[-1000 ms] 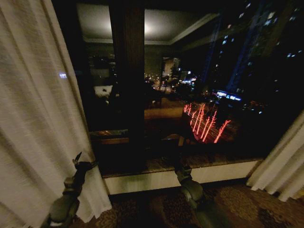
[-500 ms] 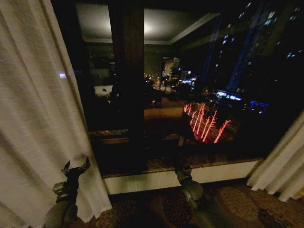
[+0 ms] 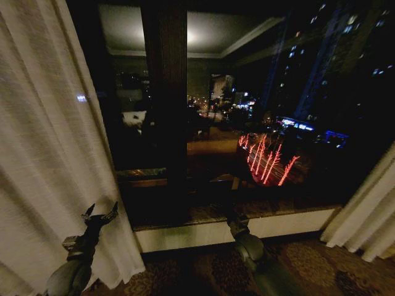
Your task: Open the curtains by pulling them apart, changing their state from closed to fully open.
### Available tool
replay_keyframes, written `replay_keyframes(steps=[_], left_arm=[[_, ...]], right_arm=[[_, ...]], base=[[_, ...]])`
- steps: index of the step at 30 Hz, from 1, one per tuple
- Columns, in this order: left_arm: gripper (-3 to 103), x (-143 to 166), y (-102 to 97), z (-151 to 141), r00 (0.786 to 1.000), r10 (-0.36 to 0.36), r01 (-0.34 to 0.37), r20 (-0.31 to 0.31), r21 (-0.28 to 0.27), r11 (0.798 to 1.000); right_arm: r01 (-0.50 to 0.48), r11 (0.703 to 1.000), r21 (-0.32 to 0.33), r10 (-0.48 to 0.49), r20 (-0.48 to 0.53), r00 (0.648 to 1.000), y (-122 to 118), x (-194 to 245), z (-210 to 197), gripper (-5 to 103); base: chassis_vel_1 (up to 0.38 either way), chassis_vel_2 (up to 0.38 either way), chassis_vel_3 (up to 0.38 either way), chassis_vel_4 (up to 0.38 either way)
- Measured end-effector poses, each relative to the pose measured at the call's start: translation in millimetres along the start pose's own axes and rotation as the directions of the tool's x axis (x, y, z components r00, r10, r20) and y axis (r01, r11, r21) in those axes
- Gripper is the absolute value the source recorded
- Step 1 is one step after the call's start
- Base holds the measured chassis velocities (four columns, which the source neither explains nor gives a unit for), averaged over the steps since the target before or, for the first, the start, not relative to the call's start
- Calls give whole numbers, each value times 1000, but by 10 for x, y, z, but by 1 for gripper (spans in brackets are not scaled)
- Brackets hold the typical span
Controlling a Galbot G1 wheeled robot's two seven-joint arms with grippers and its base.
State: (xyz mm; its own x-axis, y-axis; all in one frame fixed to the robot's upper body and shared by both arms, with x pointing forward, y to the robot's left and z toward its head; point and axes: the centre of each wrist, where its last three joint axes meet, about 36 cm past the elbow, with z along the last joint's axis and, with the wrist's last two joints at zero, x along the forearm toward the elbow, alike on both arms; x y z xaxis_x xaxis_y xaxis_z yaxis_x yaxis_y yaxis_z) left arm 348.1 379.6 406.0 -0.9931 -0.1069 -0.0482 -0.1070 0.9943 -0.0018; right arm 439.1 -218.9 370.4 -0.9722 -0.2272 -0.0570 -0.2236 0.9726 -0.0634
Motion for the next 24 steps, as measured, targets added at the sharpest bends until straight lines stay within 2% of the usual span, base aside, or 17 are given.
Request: replay_keyframes(steps=[6, 12, 17, 24], left_arm=[[100, -14, -15, -9, 1000, -5, 5, 9, 4, 1000], [100, -95, 52, -17, 1000, -26, 26, 9, -6, 1000], [100, -270, 159, 41, 998, -48, 47, -28, -27, 999], [100, -480, 129, 140, 997, -33, 31, -74, -26, 999]], right_arm=[[0, 1000, 0, 0, 0, 1000, 0, 0, 0, 100], [0, 1000, 0, 0, 0, 1000, 0, 0, 0, 100], [0, 1000, 0, 0, 0, 1000, 0, 0, 0, 100], [0, 1000, 0, 0, 0, 1000, 0, 0, 0, 100]], base=[[-52, 62, 51, -53], [-47, 40, 47, -53], [0, 0, 0, 0], [0, 0, 0, 0]])
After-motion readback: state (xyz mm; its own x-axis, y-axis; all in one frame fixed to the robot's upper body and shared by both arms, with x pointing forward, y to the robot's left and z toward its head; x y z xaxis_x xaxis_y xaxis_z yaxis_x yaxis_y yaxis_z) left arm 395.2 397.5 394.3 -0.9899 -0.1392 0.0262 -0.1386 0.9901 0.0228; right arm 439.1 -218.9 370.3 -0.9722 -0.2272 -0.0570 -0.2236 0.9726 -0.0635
